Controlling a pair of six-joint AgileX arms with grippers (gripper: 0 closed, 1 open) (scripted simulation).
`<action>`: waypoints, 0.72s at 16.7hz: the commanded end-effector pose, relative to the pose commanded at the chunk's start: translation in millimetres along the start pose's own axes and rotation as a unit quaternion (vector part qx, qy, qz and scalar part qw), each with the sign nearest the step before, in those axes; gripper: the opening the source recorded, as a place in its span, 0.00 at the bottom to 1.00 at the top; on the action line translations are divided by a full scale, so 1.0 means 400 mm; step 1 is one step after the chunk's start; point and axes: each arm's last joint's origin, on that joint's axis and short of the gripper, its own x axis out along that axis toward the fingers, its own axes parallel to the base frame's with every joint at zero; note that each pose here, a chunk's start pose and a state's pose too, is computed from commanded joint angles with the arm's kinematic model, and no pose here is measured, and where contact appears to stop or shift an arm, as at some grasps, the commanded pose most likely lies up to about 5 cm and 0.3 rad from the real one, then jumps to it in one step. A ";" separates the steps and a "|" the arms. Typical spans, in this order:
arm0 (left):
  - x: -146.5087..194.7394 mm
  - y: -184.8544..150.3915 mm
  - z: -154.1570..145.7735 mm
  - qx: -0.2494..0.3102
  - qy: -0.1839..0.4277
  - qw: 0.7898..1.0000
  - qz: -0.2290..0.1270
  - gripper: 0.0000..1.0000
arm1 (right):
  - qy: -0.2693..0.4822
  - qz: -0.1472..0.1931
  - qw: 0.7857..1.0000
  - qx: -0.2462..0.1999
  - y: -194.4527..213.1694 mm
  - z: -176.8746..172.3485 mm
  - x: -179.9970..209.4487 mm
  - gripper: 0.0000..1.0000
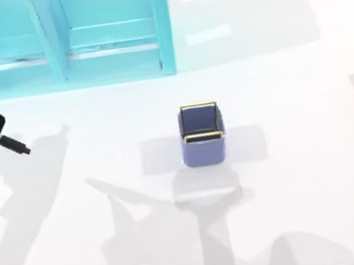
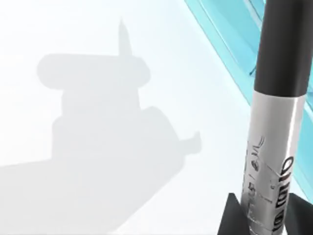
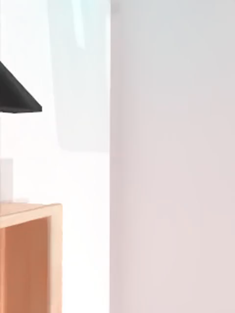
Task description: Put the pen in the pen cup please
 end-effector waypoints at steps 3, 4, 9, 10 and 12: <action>0.030 -0.132 -0.036 0.102 -0.093 0.990 -0.032 0.00 | 0.000 0.000 1.000 0.000 0.000 0.000 0.000 1.00; 0.034 -0.181 -0.054 0.128 -0.128 0.982 -0.045 0.00 | 0.000 0.000 1.000 0.000 0.000 0.000 0.000 1.00; 0.027 -0.409 -0.210 0.191 -0.290 0.934 -0.081 0.00 | 0.000 0.000 1.000 0.000 0.000 0.000 0.000 1.00; 0.024 -0.442 -0.255 0.196 -0.314 0.926 -0.078 0.00 | 0.000 0.000 1.000 0.000 0.000 0.000 0.000 1.00; 0.021 -0.488 -0.357 0.210 -0.350 0.911 -0.063 0.00 | 0.000 0.000 1.000 0.000 0.000 0.000 0.000 1.00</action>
